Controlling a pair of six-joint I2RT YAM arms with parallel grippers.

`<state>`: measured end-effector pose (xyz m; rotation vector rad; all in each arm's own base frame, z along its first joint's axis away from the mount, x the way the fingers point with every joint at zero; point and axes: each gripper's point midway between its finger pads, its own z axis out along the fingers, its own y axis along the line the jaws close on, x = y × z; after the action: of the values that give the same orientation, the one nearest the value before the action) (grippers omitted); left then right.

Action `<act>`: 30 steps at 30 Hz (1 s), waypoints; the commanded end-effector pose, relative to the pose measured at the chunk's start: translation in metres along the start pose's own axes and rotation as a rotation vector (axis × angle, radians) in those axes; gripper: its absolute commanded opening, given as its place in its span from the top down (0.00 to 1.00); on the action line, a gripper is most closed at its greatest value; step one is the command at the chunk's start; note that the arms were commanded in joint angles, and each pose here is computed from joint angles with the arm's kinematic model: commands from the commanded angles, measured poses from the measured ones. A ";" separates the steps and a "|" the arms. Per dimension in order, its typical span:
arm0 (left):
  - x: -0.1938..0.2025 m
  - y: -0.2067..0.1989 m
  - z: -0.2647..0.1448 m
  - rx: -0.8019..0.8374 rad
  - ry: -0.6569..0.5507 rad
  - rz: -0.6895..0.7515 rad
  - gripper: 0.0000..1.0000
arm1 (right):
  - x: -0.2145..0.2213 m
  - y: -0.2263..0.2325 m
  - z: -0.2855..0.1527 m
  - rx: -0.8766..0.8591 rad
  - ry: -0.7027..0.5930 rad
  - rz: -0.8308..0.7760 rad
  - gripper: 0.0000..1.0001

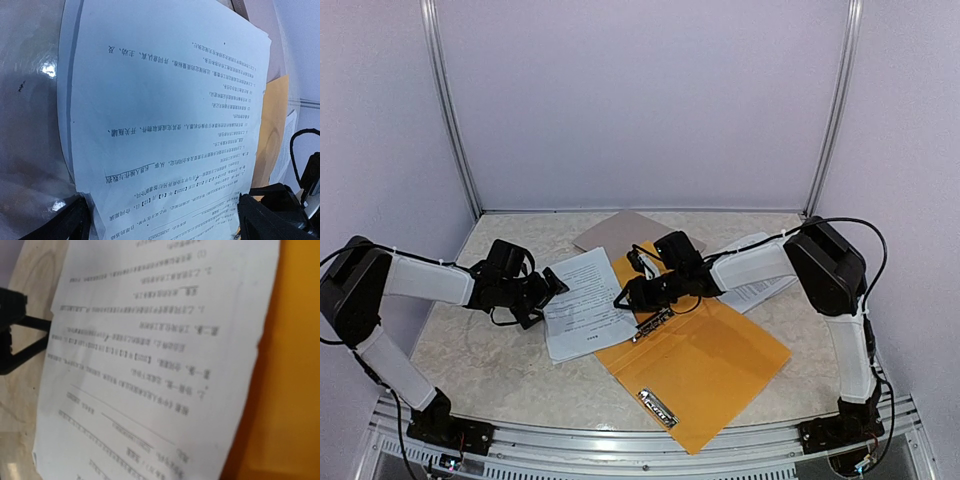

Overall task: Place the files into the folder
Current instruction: Adjust the file in the folder, then pick up the file from the folder.

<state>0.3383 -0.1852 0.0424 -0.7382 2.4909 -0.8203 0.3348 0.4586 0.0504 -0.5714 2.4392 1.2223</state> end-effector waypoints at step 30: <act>0.028 0.065 -0.013 -0.207 0.097 -0.022 0.01 | -0.022 0.026 -0.019 -0.141 -0.075 0.021 1.00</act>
<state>0.3338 -0.1789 0.0435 -0.7442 2.4921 -0.8096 0.3345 0.4607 0.0599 -0.5088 2.4022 1.3699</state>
